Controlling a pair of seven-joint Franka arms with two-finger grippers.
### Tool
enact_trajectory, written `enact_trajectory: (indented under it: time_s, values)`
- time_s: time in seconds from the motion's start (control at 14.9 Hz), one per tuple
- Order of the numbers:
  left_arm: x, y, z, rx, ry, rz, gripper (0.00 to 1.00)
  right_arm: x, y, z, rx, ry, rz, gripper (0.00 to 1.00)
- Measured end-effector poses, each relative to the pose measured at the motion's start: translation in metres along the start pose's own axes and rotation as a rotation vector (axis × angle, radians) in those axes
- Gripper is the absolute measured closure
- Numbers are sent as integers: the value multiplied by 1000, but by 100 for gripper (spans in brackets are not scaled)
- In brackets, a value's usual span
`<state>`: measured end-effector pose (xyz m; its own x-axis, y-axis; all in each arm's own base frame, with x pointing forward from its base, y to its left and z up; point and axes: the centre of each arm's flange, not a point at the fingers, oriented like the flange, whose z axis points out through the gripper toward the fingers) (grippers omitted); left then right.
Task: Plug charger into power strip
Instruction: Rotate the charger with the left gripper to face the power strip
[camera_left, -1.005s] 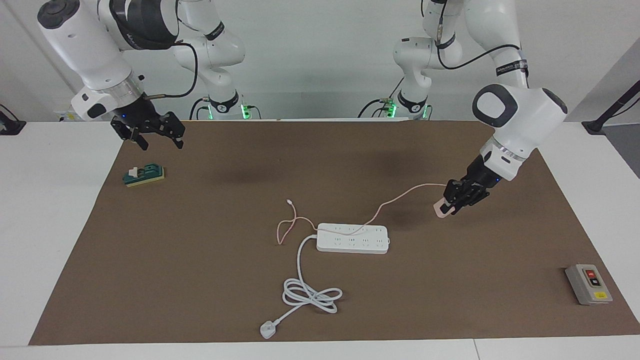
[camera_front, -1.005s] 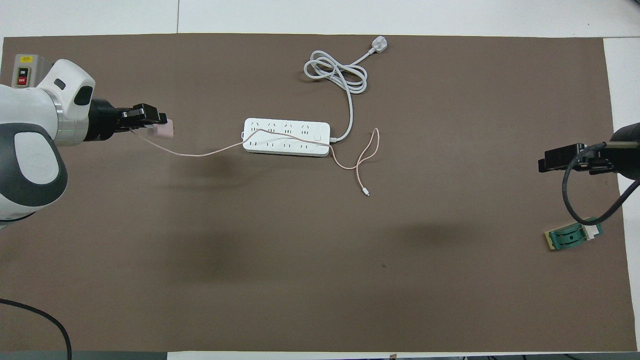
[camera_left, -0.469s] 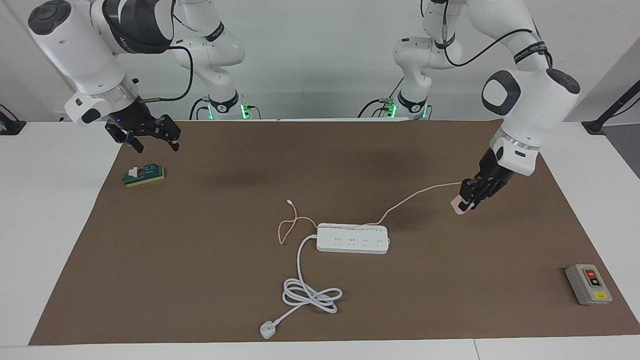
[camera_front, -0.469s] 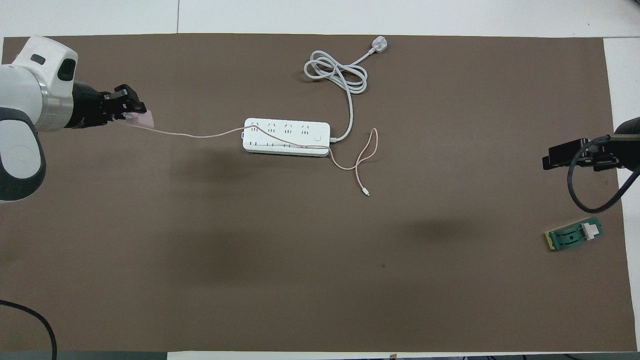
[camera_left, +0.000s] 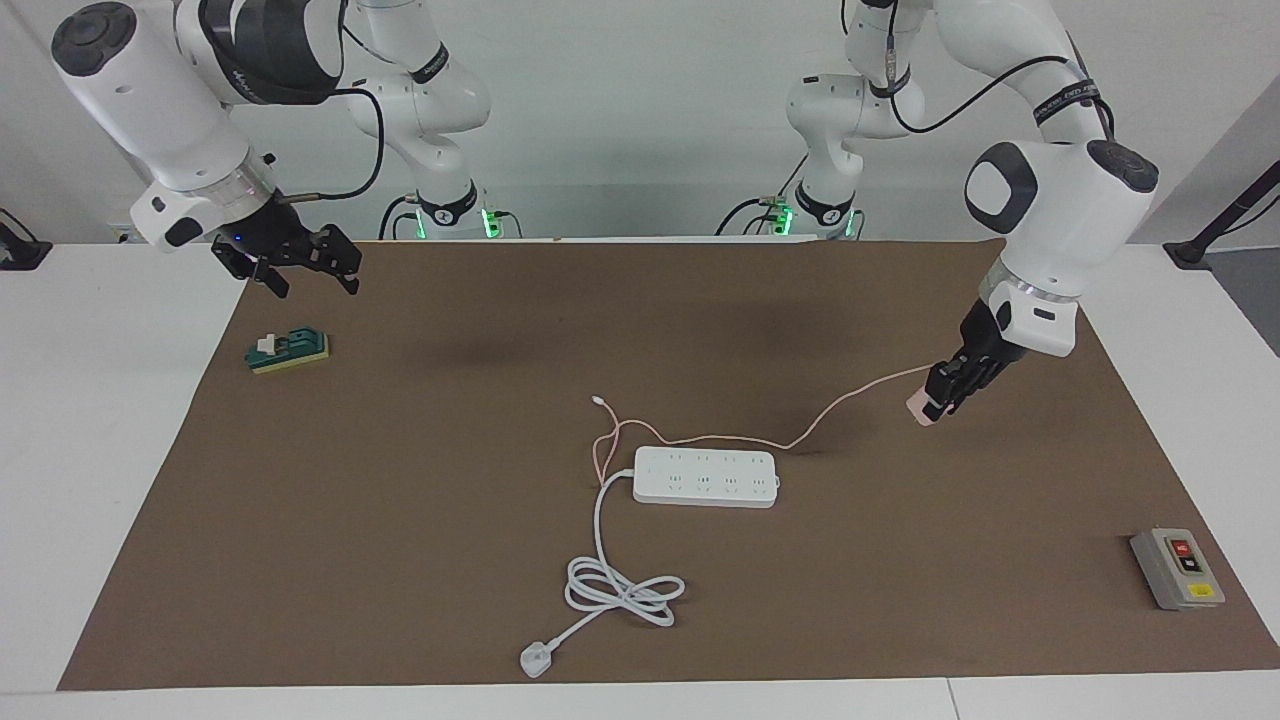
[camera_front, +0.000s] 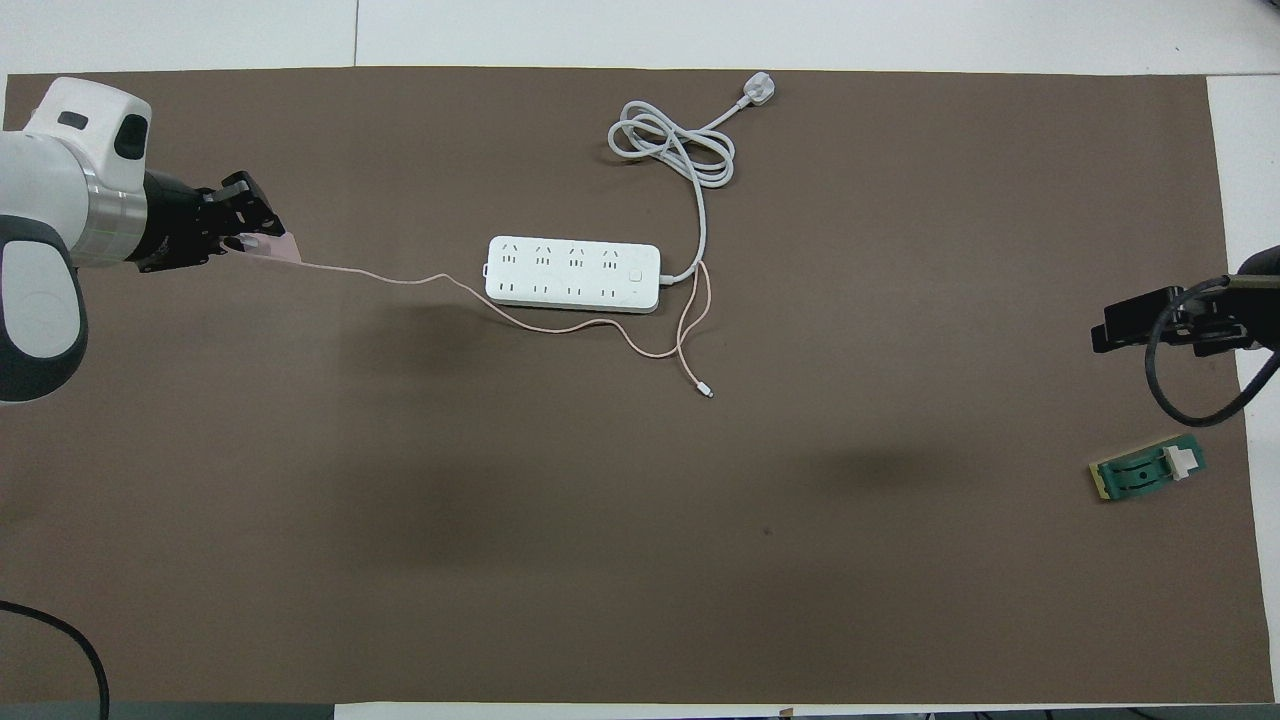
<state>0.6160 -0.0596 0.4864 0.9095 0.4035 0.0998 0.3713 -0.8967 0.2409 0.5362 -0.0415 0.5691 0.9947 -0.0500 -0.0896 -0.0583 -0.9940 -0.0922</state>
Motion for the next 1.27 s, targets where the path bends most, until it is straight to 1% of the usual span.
enact_trajectory:
  time_s: [0.2,0.4,0.6,0.8,0.94,1.21,1.27]
  values:
    - [6,-8,-6,4,2,-216,69,0,10,-1,-38,0,7,0]
    - [9,-13,-10,10,1,-380,69,0,14,-3,-44,4,12,0]
    - [9,-12,-10,29,14,-481,69,0,23,-11,-43,20,27,0]
    - [6,-12,-8,69,17,-495,69,-2,37,-15,-41,27,53,0]
    - [4,-13,-7,98,17,-515,69,-2,36,-17,-41,30,51,0]
    - [3,-12,-7,148,76,-705,69,-1,30,-19,-42,34,41,0]
    - [2,-9,-7,152,81,-737,69,-1,29,-19,-42,34,39,0]
